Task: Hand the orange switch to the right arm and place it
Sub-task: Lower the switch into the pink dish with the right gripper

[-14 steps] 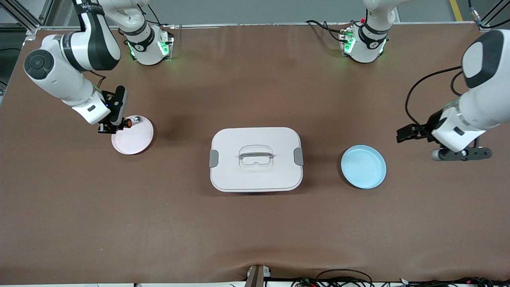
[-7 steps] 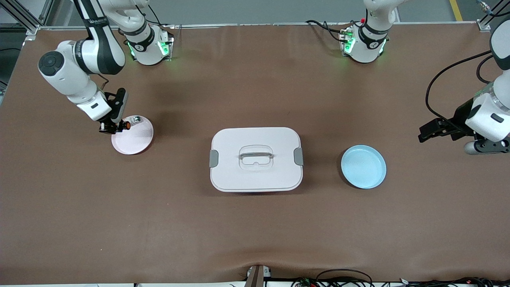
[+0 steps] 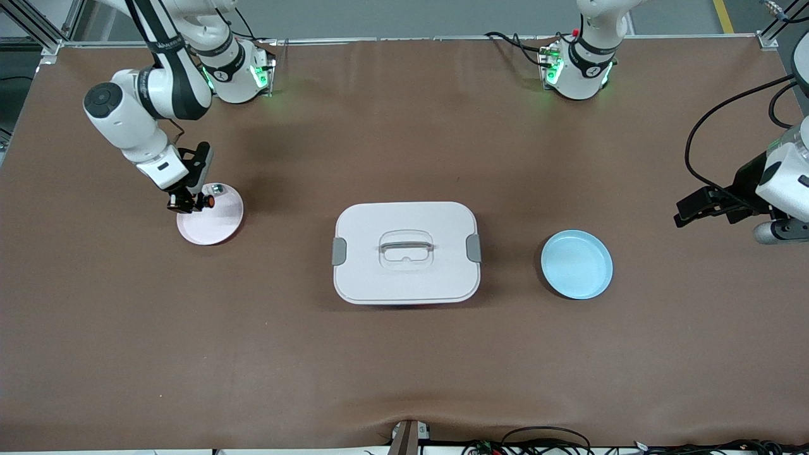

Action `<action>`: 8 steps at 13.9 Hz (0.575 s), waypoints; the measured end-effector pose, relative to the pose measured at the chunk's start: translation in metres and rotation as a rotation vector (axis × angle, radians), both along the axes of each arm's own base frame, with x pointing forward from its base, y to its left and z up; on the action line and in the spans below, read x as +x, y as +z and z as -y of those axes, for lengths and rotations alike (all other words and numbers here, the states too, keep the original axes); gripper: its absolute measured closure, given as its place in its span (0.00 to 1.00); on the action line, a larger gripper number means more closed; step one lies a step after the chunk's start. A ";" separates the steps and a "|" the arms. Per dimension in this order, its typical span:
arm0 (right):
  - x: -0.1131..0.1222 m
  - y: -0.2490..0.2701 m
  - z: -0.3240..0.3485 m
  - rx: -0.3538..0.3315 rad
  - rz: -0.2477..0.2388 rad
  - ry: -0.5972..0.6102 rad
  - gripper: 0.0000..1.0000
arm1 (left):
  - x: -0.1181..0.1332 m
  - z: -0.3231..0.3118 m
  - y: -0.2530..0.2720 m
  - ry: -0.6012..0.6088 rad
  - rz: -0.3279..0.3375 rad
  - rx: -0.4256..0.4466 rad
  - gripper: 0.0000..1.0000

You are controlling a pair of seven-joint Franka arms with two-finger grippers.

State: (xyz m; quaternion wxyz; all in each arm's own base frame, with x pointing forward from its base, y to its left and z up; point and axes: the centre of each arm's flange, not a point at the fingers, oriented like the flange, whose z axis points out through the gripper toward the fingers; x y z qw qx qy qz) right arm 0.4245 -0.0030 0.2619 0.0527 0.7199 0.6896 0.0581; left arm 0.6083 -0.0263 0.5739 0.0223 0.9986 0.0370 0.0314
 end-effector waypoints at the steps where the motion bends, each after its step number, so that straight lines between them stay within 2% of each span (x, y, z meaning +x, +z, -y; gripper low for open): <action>1: -0.001 -0.010 0.000 0.000 0.001 0.000 0.65 | 0.000 0.000 0.000 0.001 0.000 0.000 0.00; 4: -0.004 -0.039 0.000 -0.002 0.005 -0.001 0.65 | 0.000 0.000 -0.002 0.000 -0.004 0.000 0.00; 8: -0.011 -0.071 0.000 -0.003 -0.028 -0.001 0.65 | 0.002 0.006 -0.007 -0.004 -0.012 0.015 0.00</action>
